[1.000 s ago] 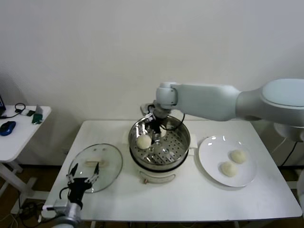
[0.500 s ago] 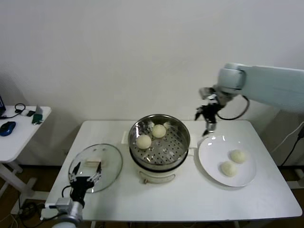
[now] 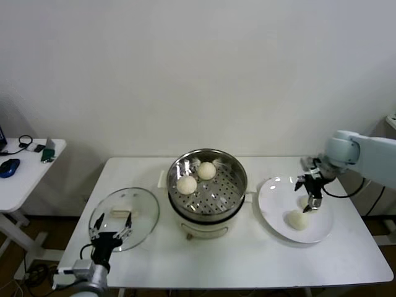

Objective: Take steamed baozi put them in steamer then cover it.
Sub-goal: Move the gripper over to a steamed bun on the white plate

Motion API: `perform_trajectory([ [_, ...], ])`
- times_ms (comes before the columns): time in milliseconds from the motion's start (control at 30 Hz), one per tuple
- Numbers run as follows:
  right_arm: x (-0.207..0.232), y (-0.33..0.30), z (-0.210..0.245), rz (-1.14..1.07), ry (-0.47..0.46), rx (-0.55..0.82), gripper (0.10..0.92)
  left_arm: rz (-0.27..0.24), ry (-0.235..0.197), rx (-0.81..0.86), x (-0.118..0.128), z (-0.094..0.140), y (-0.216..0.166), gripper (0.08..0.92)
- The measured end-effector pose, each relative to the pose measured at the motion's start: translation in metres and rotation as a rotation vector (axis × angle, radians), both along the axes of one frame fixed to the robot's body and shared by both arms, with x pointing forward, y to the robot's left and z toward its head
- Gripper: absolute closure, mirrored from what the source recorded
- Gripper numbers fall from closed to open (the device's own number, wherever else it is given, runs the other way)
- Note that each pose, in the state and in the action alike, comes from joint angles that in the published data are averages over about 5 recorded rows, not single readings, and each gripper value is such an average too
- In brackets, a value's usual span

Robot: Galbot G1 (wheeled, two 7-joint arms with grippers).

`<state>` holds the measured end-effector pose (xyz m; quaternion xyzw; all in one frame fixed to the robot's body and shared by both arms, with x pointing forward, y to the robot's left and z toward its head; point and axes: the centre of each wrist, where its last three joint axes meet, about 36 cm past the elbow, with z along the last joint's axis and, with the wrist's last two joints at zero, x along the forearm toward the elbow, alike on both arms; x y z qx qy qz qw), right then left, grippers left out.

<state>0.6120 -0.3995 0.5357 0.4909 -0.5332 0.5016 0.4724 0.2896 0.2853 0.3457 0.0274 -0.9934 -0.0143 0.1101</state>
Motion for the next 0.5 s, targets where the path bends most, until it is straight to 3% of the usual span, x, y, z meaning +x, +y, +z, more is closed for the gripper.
perform_trajectory([
  [500, -0.005, 0.001, -0.059, -0.021, 0.008, -0.041, 0.206, 0.006, 0.005, 0.002, -0.004, -0.002, 0.001, 0.177],
])
